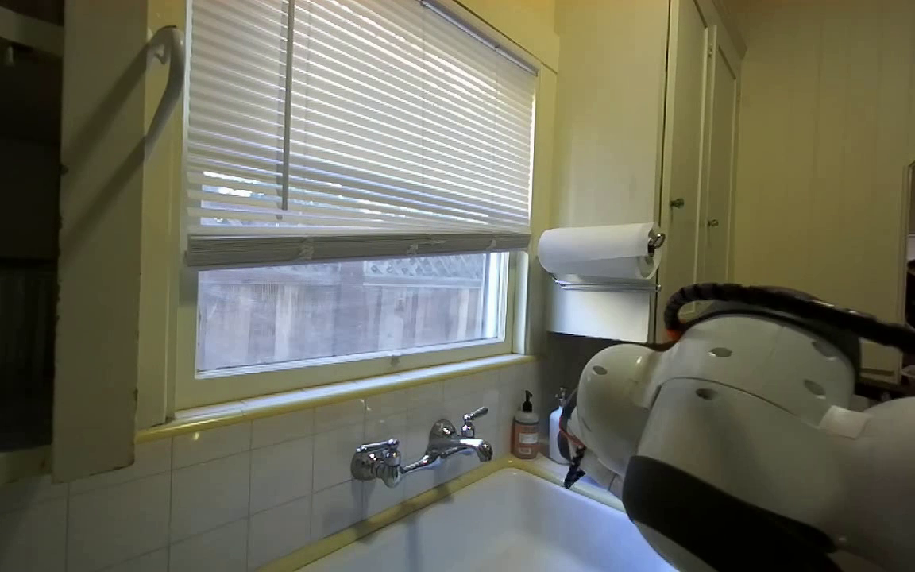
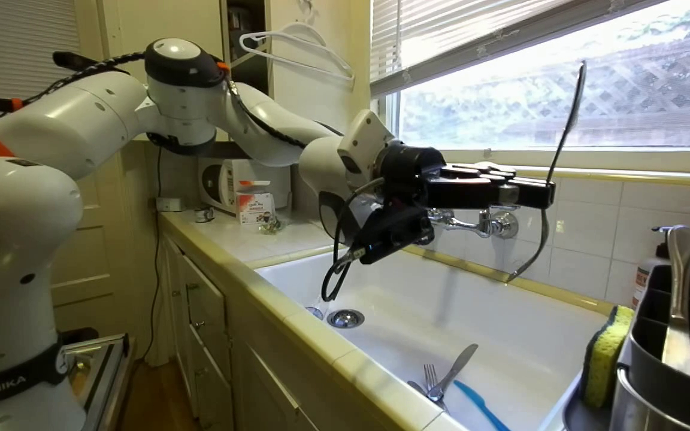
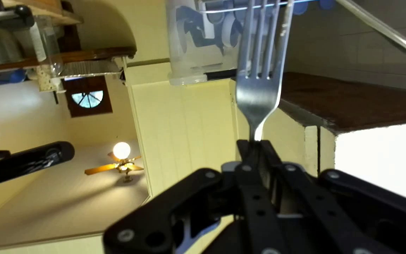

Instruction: Put the silver fork from the sink on the dishrack.

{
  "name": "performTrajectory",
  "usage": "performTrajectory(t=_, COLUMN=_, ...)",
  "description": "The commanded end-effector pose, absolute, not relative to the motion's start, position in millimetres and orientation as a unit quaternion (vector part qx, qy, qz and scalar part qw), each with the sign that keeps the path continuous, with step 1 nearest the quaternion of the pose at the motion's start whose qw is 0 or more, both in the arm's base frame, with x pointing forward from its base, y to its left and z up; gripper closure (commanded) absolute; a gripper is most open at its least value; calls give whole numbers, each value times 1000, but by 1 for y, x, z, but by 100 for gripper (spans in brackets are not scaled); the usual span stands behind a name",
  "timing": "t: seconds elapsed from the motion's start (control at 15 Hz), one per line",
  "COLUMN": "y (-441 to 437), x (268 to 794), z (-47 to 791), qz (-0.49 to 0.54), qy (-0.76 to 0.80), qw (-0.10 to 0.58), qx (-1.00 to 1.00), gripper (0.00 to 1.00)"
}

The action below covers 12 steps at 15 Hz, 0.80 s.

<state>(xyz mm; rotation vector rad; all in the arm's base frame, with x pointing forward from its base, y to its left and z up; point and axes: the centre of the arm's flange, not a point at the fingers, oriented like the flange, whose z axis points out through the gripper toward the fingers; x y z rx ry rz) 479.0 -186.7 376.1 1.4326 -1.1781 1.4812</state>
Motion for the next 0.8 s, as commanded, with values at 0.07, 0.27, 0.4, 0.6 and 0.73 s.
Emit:
performTrajectory(t=0.07, y=-195, x=485, z=367, qz=569, qy=-453, qw=399, qx=558, gripper=91)
performTrajectory(t=0.27, y=-202, x=489, z=355, qz=557, qy=-467, qw=427, qx=538, gripper=98)
performTrajectory(t=0.4, y=-205, x=494, z=362, qz=567, qy=-452, qw=451, qx=521, gripper=98)
performTrajectory(t=0.6, y=-208, x=511, z=372, qz=573, qy=-418, qw=488, qx=508, gripper=98)
performTrajectory(t=0.73, y=-207, x=526, z=381, qz=582, qy=-389, qw=496, qx=513, gripper=98)
